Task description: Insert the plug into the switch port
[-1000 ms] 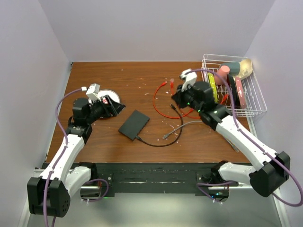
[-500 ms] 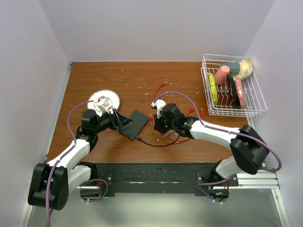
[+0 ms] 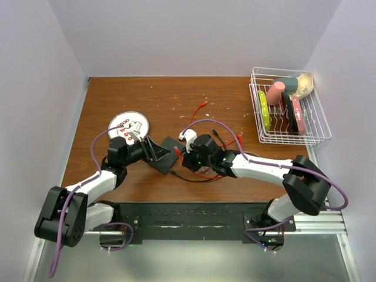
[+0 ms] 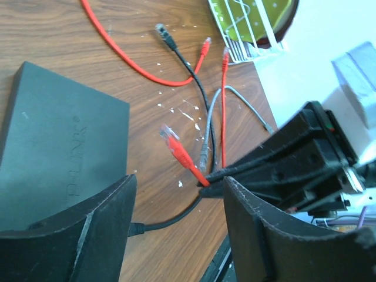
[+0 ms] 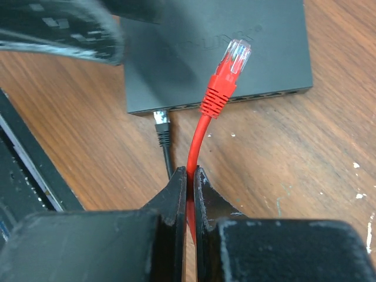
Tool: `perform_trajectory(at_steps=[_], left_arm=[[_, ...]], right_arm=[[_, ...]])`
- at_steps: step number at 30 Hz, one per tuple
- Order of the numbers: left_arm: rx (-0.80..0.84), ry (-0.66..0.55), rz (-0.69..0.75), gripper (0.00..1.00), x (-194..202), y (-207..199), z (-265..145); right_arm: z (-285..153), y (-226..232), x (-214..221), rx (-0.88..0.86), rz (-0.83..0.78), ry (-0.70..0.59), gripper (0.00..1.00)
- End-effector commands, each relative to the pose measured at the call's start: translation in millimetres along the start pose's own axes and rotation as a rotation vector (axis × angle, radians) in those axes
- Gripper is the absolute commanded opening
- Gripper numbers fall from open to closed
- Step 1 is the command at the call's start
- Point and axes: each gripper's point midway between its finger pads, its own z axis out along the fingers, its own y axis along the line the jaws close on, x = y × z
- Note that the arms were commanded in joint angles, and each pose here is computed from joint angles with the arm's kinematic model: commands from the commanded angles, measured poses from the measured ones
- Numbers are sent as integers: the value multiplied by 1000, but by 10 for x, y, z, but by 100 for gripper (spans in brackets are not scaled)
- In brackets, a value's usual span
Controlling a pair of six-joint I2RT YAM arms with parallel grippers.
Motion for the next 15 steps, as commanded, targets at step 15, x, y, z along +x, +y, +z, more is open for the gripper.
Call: perform_trajectory(at_steps=[15], left_arm=[[9, -51, 1, 57, -244, -116, 137]], right_arm=[[-225, 446, -398, -140, -53, -102, 0]])
